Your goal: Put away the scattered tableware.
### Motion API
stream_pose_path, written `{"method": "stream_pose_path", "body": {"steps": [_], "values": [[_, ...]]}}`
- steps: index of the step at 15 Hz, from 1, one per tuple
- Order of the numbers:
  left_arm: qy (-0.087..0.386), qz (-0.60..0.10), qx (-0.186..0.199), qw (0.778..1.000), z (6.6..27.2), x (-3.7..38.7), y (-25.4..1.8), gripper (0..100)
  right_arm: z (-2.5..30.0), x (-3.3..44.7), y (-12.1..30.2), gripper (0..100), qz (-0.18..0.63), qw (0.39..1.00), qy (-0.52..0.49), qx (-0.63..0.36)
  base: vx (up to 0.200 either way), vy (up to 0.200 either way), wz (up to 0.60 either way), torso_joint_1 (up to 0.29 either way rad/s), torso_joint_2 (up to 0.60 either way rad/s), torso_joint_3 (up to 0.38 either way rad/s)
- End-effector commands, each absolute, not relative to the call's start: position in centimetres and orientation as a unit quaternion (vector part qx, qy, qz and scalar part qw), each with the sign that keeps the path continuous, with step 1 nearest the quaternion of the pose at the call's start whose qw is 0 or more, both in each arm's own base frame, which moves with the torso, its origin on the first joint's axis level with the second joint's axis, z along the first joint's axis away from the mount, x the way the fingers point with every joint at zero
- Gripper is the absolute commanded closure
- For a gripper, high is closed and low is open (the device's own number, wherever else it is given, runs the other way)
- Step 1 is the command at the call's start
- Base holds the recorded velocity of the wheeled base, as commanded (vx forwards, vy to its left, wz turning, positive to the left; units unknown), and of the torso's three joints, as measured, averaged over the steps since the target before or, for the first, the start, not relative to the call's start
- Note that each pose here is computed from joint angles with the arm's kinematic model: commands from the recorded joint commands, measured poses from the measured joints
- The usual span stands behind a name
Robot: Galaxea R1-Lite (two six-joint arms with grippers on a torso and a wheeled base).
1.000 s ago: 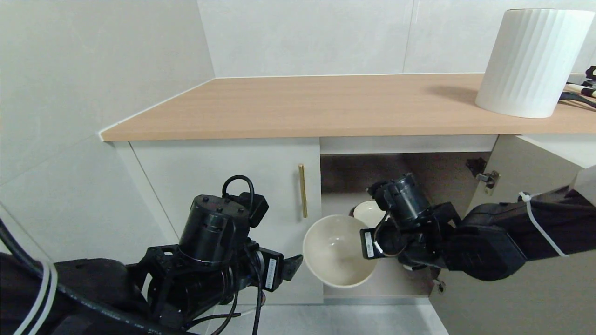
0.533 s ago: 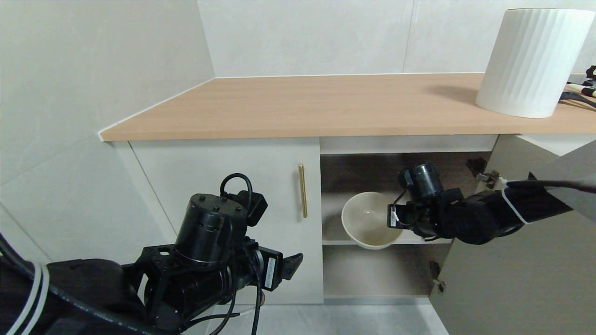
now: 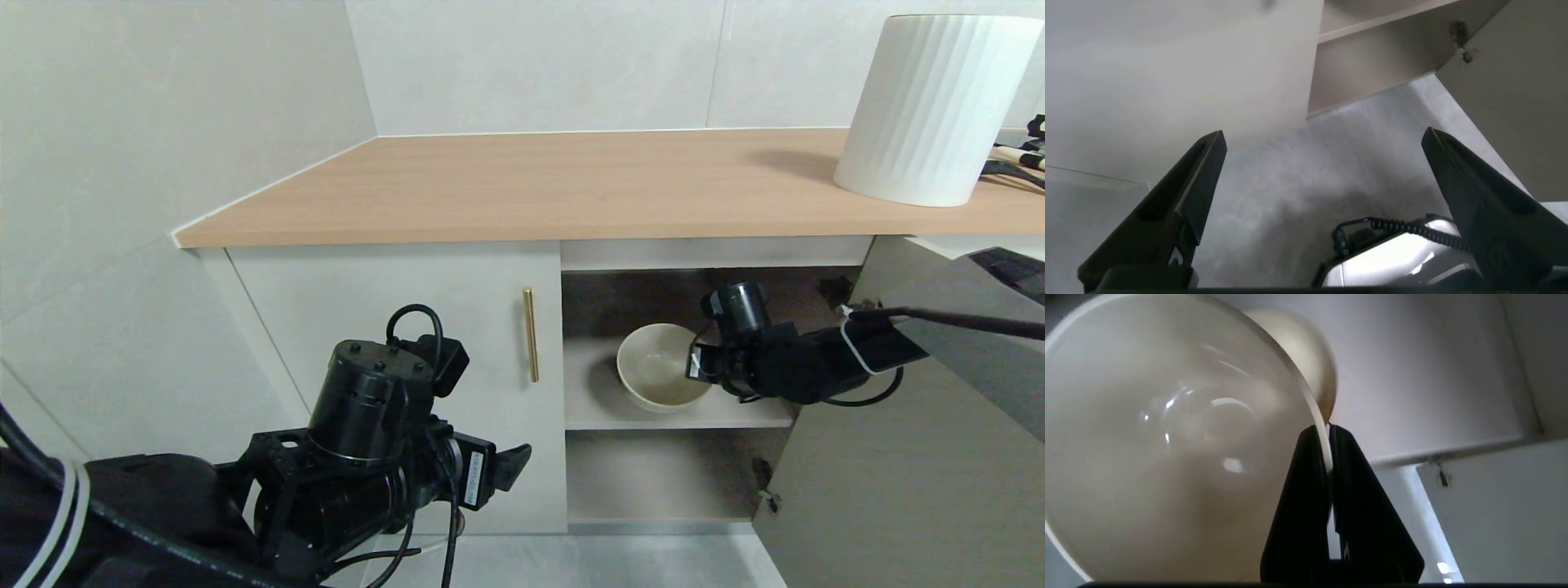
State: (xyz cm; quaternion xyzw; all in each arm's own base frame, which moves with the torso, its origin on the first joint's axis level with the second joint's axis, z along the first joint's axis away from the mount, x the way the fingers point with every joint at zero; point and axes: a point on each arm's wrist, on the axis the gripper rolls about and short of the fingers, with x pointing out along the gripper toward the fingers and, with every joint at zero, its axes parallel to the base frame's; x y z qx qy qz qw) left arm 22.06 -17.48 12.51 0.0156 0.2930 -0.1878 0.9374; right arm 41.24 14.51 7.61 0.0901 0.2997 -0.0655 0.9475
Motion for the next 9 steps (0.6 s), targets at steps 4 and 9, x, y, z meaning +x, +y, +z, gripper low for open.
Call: {"method": "stream_pose_path", "body": {"steps": [4, 9], "values": [[0.294, -0.187, 0.016, 0.937, 12.4, 22.1, -17.5, 0, 4.6, 44.1, 13.8, 100, -0.091, 0.941, 0.304, 0.120, 0.000, 0.000, 0.00, 0.000, 0.00, 0.000], [0.293, -0.187, 0.016, 0.938, 12.4, 22.1, -17.5, 0, 4.5, 45.2, 13.9, 100, -0.092, 0.942, 0.291, 0.137, 0.000, 0.000, 0.00, 0.000, 0.00, 0.000]]}}
